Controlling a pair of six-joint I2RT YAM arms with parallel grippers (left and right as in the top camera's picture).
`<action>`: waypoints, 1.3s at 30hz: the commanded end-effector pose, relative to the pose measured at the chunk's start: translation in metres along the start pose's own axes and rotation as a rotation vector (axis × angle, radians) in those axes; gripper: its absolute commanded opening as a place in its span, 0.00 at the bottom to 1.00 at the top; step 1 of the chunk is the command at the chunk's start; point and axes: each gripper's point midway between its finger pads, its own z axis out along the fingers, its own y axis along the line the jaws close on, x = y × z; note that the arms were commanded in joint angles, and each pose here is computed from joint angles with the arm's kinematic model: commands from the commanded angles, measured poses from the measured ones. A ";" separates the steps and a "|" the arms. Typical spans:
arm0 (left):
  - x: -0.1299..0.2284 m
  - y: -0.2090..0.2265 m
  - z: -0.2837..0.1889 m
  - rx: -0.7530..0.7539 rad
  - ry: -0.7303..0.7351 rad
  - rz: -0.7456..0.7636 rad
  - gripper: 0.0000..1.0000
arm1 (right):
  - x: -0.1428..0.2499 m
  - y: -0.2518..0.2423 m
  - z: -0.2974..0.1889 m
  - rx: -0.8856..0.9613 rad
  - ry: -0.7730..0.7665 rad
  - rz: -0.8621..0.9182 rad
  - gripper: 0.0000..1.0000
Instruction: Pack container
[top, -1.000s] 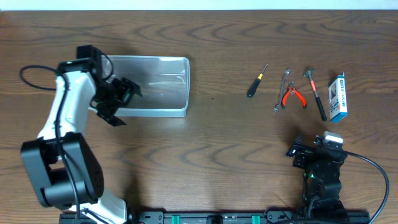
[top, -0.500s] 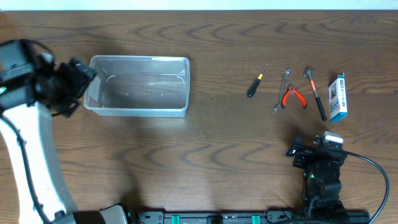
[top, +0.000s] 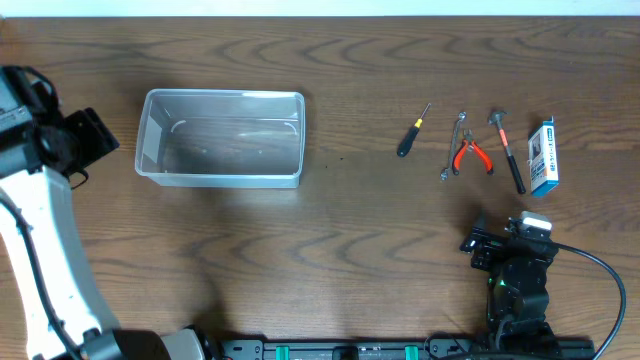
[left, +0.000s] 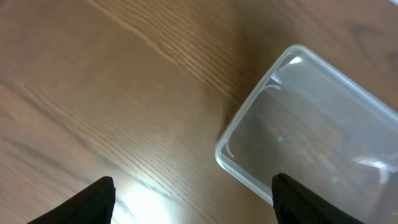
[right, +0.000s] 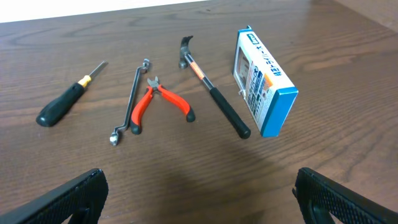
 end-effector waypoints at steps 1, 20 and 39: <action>0.000 -0.004 0.015 -0.003 0.036 0.163 0.73 | 0.001 0.001 0.000 -0.005 0.002 0.010 0.99; -0.023 0.058 0.043 -0.140 -0.012 -0.143 0.95 | 0.001 0.001 0.000 -0.005 0.002 0.010 0.99; -0.007 0.138 0.032 -0.204 -0.016 -0.604 0.96 | -0.034 0.030 -0.005 -0.164 -0.128 0.063 0.99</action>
